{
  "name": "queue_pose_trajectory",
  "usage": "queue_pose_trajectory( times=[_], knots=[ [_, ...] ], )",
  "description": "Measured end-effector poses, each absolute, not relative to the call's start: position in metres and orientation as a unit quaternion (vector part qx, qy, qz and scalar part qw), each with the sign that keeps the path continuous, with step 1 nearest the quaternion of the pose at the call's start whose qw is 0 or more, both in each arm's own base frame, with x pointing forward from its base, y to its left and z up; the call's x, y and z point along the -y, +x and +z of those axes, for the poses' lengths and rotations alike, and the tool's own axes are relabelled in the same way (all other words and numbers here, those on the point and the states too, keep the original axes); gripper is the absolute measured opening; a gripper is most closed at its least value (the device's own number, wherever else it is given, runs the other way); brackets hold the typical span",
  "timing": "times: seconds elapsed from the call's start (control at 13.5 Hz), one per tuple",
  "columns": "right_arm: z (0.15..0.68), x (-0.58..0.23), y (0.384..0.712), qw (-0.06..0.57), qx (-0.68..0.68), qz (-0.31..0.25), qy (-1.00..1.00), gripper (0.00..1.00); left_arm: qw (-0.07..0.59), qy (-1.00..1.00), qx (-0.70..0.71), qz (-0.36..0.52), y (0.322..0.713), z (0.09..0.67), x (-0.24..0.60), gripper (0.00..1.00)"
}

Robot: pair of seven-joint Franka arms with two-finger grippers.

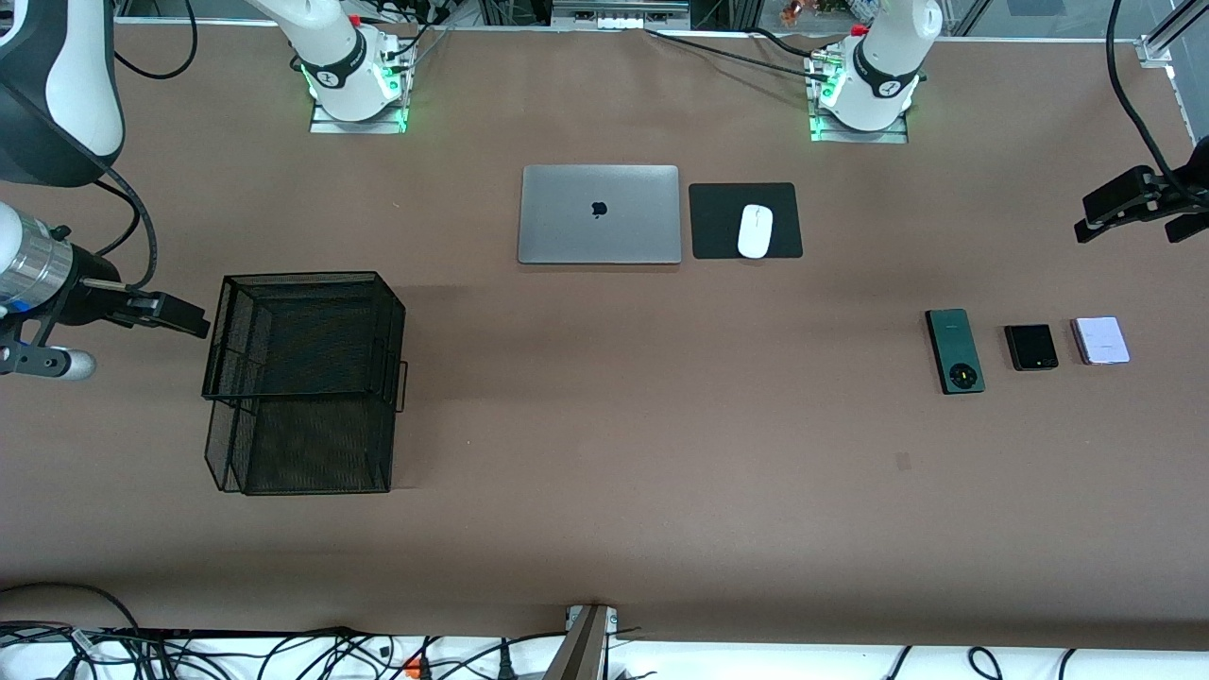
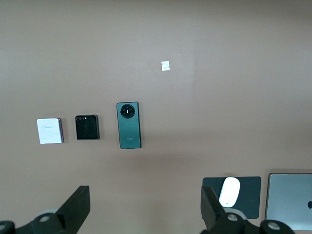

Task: Place phones with both arms
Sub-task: 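Reach the left gripper down to the green phone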

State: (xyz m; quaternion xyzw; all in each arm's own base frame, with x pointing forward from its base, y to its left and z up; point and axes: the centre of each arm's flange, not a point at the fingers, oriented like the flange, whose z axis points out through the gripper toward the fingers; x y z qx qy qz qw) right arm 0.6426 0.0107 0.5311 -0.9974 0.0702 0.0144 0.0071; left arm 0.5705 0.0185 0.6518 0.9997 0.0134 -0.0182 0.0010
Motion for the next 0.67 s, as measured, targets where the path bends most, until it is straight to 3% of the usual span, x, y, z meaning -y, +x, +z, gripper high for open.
queue_pose_trajectory(
  times=[0.67],
  knots=[
    [0.5311,-0.0108,0.6426,0.007,-0.07,0.014,-0.997,1.0,0.001,1.0,-0.018,-0.025,0.5703,0.6466,-0.023,1.0]
  ],
)
